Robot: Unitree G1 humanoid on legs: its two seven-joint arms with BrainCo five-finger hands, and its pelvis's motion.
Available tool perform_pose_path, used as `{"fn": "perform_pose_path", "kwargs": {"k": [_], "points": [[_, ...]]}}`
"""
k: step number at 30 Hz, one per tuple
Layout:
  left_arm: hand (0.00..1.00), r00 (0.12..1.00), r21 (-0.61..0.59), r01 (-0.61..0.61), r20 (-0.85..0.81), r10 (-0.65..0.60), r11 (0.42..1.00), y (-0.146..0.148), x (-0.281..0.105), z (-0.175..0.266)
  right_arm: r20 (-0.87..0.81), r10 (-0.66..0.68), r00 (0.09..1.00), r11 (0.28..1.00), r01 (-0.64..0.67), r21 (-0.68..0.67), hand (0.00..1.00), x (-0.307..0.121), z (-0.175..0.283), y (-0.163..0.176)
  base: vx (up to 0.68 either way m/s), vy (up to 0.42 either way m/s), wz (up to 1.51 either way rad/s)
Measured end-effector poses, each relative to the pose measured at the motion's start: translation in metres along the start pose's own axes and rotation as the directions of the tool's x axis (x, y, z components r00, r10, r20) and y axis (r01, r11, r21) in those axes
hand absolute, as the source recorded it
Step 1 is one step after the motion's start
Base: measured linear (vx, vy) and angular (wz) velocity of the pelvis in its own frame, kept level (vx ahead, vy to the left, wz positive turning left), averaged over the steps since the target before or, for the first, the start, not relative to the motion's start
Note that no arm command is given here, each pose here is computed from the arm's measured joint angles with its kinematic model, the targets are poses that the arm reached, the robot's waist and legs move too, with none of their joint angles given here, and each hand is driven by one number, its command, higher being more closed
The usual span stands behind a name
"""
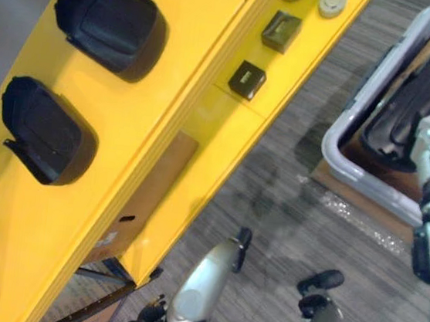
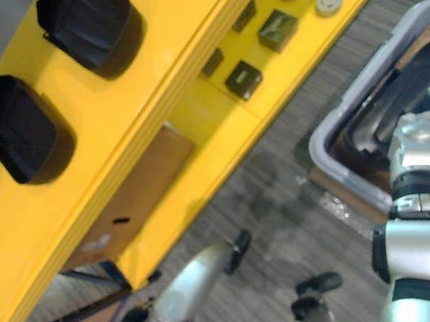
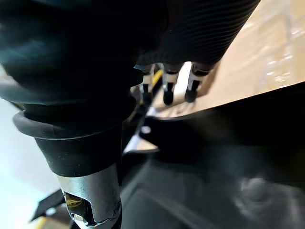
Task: Walk over and take plastic housings, then place them on the shelf
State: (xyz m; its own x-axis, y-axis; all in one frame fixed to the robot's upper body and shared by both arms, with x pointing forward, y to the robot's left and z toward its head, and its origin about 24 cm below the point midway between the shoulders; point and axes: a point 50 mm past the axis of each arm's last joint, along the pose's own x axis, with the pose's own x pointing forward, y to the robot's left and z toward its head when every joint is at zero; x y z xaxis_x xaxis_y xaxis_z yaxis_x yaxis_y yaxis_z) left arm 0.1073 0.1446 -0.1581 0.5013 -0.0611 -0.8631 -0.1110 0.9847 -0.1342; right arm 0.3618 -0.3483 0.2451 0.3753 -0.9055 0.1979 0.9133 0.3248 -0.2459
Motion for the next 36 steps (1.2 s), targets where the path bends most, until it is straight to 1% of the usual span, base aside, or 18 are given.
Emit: {"fn": "perform_pose_path", "kwargs": {"k": [5, 8, 9, 11, 14, 19, 21, 24, 25, 28, 31, 33, 36], "points": [[0.0, 1.0, 0.008, 0.003, -0.006, -0.003, 1.0, -0.001, 0.0, -0.001, -0.053, 0.007, 0.999, 1.0, -0.008, -0.017, 0.0, 0.0, -0.007, 0.0, 0.0, 0.0, 0.0], [0.0, 1.0, 0.006, 0.004, -0.011, -0.004, 1.0, -0.001, 0.0, -0.001, -0.079, 0.04, 0.996, 0.998, -0.044, -0.047, 0.0, 0.0, -0.013, 0.002, 0.0, 0.0, 0.0], [0.0, 1.0, 0.004, 0.003, -0.012, -0.003, 1.0, -0.001, 0.0, -0.001, -0.084, 0.047, 0.995, 0.997, -0.052, -0.052, 1.0, 0.0, -0.013, 0.002, 0.0, 0.0, 0.0], [0.0, 1.0, 0.002, 0.003, -0.014, -0.003, 1.0, -0.001, 0.0, -0.002, -0.097, 0.062, 0.993, 0.996, -0.068, -0.065, 1.0, 0.001, -0.014, 0.001, 0.0, 0.0, 0.0], [0.0, 1.0, 0.003, 0.002, -0.016, -0.002, 1.0, -0.001, 0.0, -0.002, -0.11, 0.049, 0.993, 0.995, -0.058, -0.084, 1.0, 0.007, -0.015, -0.006, 0.0, 0.0, 0.0], [0.0, 1.0, 0.0, 0.004, -0.03, -0.004, 1.0, -0.002, 0.001, -0.004, -0.145, 0.091, 0.985, 0.987, -0.109, -0.116, 1.0, 0.021, -0.019, -0.022, 0.0, 0.0, 0.0], [0.0, 0.999, 0.004, 0.005, -0.039, -0.005, 1.0, -0.002, 0.001, -0.005, -0.136, 0.1, 0.986, 0.984, -0.118, -0.136, 1.0, 0.022, -0.019, -0.023, 0.0, 0.0, 0.0], [0.0, 0.999, 0.009, 0.008, -0.038, -0.008, 1.0, -0.003, 0.002, -0.004, -0.12, 0.083, 0.989, 0.976, -0.105, -0.192, 1.0, 0.023, -0.019, -0.025, 0.0, 0.0, 0.0], [0.0, 0.999, 0.009, 0.009, -0.038, -0.008, 1.0, -0.003, 0.002, -0.004, -0.122, 0.069, 0.99, 0.968, -0.096, -0.23, 1.0, 0.023, -0.022, -0.027, 0.0, 0.002, 0.04], [0.0, 0.999, 0.007, 0.011, -0.038, -0.011, 1.0, -0.003, 0.002, -0.004, -0.172, 0.038, 0.984, 0.956, -0.086, -0.281, 1.0, 0.026, -0.035, -0.033, -0.01, -0.002, 0.09], [0.0, 0.999, 0.006, 0.011, -0.039, -0.011, 1.0, -0.003, 0.002, -0.004, -0.216, 0.025, 0.976, 0.95, -0.09, -0.298, 1.0, 0.027, -0.047, -0.037, -0.01, 0.017, 0.15], [0.0, 0.999, 0.007, 0.012, -0.038, -0.011, 1.0, -0.002, 0.001, -0.003, -0.215, 0.014, 0.976, 0.944, -0.084, -0.32, 1.0, 0.028, -0.05, -0.039, -0.01, 0.019, 0.16], [0.0, 0.999, 0.011, 0.012, -0.033, -0.011, 1.0, -0.001, 0.001, -0.003, -0.212, 0.01, 0.977, 0.948, -0.077, -0.31, 1.0, 0.029, -0.05, -0.041, -0.01, 0.016, 0.04]]}}
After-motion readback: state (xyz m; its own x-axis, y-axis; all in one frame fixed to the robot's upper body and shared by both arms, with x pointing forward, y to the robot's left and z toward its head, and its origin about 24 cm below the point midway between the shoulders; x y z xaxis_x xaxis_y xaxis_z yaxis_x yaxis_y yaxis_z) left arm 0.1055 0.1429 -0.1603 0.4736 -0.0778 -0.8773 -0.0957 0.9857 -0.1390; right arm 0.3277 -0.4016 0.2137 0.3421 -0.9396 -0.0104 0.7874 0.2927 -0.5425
